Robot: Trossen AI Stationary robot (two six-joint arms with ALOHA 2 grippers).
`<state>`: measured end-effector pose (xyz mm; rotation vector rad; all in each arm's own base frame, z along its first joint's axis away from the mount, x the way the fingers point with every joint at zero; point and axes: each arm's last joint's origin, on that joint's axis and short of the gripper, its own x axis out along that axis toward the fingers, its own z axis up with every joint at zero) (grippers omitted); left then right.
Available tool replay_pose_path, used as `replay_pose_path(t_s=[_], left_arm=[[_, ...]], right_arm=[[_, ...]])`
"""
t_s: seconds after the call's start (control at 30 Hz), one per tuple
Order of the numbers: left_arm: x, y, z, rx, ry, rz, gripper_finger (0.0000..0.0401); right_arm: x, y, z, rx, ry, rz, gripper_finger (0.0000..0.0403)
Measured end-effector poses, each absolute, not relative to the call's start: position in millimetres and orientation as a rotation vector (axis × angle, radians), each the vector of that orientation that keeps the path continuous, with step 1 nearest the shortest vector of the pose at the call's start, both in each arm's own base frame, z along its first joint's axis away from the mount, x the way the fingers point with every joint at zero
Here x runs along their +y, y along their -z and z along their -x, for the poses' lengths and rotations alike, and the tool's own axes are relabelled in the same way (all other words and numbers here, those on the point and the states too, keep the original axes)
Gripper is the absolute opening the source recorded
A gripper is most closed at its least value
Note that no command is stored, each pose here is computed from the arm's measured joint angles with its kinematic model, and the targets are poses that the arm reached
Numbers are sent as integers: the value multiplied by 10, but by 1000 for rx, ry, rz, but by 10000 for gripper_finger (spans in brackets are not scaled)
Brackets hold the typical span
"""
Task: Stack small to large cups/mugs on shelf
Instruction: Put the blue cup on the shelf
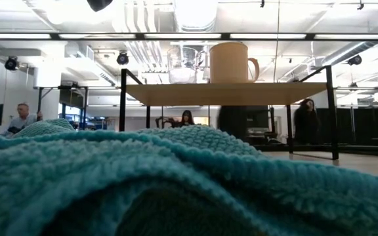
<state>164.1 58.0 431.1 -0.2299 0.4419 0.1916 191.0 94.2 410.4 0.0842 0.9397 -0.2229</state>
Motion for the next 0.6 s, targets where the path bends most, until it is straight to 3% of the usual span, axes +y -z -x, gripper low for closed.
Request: replay_pose_path(t_s=[0.3,0.6], left_arm=[[606,-4282,-1712,454,-199,267,81],[665,-4248,-1870,445,-208,310,81]], right_arm=[[964,-3824,-1545,773,153,-160,57],[889,-3401,-1341,941,52,-181,56]])
